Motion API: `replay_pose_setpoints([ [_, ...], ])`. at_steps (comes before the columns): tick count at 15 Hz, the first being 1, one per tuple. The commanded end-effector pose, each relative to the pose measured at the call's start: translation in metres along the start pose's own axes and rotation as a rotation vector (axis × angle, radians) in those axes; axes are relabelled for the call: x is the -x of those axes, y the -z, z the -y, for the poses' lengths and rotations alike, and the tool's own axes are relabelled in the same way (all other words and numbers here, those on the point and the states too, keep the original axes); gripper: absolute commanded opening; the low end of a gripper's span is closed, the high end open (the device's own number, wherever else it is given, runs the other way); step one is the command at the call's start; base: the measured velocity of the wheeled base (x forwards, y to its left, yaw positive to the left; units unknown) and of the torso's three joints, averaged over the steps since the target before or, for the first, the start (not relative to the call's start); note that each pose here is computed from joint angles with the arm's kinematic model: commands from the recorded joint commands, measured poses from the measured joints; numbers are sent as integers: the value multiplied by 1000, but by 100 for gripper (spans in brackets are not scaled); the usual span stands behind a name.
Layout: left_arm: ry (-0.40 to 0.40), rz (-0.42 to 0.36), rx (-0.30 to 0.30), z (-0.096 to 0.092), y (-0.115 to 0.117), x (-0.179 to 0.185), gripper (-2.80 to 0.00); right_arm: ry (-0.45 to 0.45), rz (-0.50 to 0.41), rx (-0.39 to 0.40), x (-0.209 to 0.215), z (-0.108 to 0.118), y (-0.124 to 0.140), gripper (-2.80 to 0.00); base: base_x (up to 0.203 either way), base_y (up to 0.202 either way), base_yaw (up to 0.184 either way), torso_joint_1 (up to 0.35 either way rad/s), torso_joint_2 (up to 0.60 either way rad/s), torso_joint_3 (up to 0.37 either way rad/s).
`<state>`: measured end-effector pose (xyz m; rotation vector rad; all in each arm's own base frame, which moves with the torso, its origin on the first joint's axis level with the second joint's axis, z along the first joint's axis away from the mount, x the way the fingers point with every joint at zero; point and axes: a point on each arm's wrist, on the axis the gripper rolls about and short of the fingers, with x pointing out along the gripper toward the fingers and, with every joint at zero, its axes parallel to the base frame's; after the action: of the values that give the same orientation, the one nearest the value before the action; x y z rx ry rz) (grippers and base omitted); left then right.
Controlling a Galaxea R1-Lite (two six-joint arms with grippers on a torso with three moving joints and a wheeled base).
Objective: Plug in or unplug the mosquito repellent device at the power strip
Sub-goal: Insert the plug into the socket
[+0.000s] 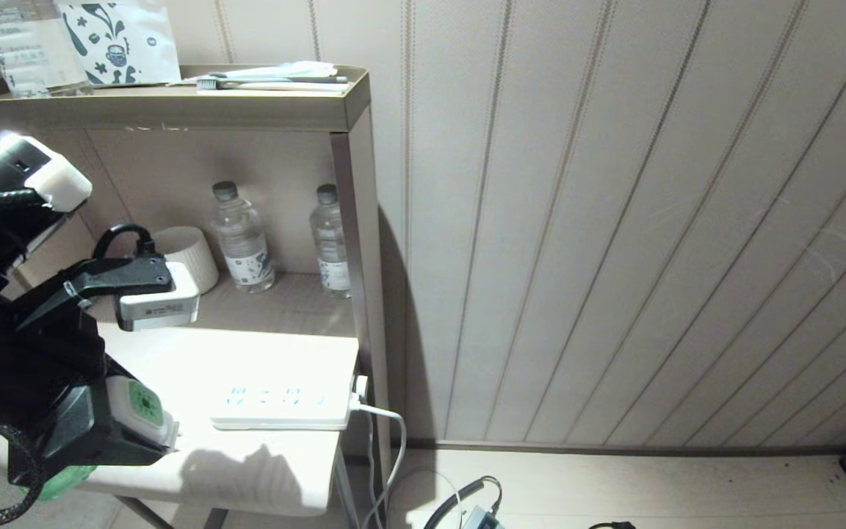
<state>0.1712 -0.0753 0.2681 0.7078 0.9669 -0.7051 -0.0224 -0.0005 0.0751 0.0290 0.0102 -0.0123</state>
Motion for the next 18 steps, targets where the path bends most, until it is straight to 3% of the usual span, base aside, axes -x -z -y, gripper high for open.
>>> replay_pose_setpoints([
  [1,-26,34,-39,1,2,-6,-280,0,0,0,0,0,0,-280,0,0,0,0,0,0],
  [4,-43,77,-88,-13,-18,-54,-280,0,0,0,0,0,0,-280,0,0,0,0,0,0],
  [6,-43,128,-191,-12,-37,-77,-280,0,0,0,0,0,0,-280,0,0,0,0,0,0],
  [11,-67,172,-291,-13,-52,-55,-280,0,0,0,0,0,0,-280,0,0,0,0,0,0],
  [14,-65,142,-332,-15,-52,-16,-280,0,0,0,0,0,0,-280,0,0,0,0,0,0],
  [16,-70,69,-437,-28,-45,-3,-280,0,0,0,0,0,0,-280,0,0,0,0,0,0],
  [18,-25,-12,-548,-40,-42,-15,-280,0,0,0,0,0,0,-280,0,0,0,0,0,0],
])
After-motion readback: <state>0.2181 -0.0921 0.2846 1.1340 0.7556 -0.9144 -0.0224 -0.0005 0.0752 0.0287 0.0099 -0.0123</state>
